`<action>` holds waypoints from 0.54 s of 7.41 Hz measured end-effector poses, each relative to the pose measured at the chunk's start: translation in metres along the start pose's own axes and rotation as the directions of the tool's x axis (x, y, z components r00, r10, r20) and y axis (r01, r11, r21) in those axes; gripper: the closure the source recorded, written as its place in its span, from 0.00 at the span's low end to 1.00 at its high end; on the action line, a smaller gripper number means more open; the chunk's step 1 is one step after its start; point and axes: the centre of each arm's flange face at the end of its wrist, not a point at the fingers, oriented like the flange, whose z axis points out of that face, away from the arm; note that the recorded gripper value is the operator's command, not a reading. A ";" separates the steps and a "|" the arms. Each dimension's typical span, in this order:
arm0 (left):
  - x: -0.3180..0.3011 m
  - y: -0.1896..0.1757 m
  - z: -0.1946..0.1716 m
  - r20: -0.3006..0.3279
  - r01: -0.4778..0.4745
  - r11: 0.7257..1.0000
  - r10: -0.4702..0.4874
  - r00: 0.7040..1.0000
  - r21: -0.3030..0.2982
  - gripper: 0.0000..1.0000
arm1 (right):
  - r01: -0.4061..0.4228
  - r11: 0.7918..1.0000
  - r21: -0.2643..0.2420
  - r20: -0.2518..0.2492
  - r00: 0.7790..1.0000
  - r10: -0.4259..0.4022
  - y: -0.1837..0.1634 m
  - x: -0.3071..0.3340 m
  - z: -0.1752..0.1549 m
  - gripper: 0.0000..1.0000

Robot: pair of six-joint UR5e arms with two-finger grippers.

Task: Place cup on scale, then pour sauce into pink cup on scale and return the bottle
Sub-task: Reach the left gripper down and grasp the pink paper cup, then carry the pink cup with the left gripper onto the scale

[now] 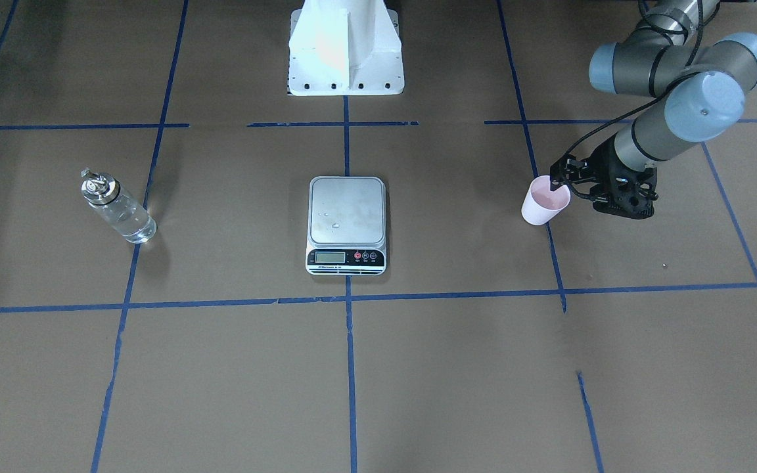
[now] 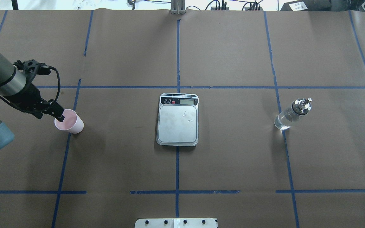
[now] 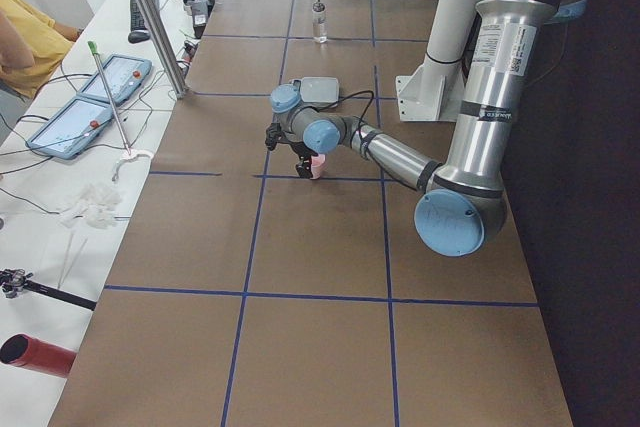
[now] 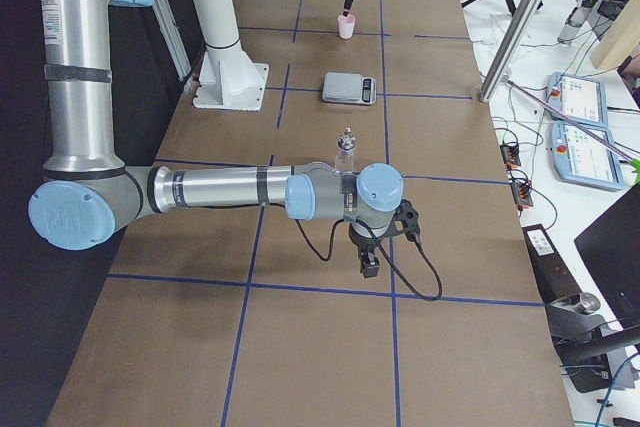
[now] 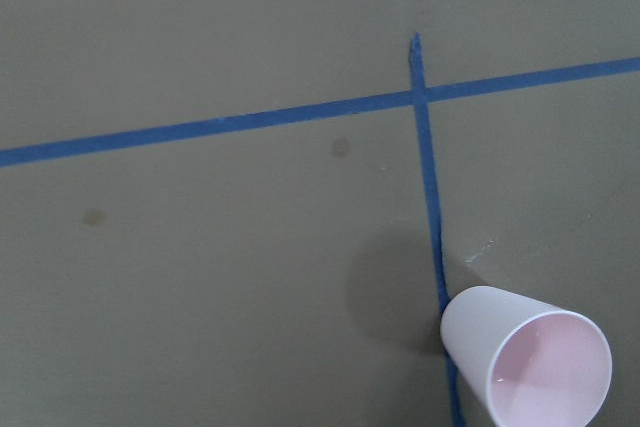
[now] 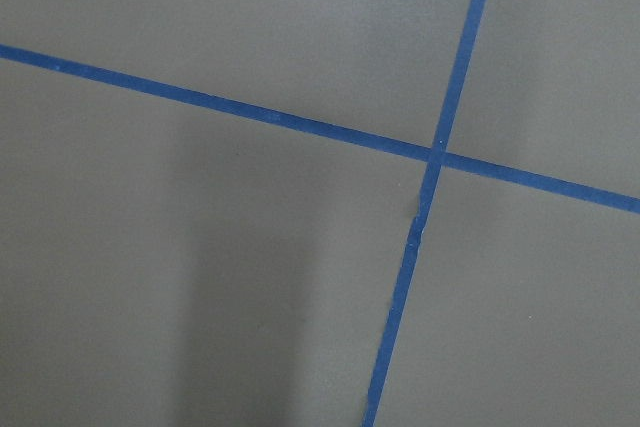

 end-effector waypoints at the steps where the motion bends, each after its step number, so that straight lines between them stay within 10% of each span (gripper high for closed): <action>1: 0.000 0.000 0.003 0.002 0.001 1.000 -0.001 1.000 -0.006 0.57 | 0.000 1.000 0.000 0.000 1.000 0.000 0.000 0.000 0.000 0.00; 4: 0.000 -0.005 0.009 0.006 0.006 1.000 -0.006 1.000 -0.013 0.95 | 0.000 1.000 -0.001 -0.001 1.000 0.000 0.000 0.001 0.000 0.00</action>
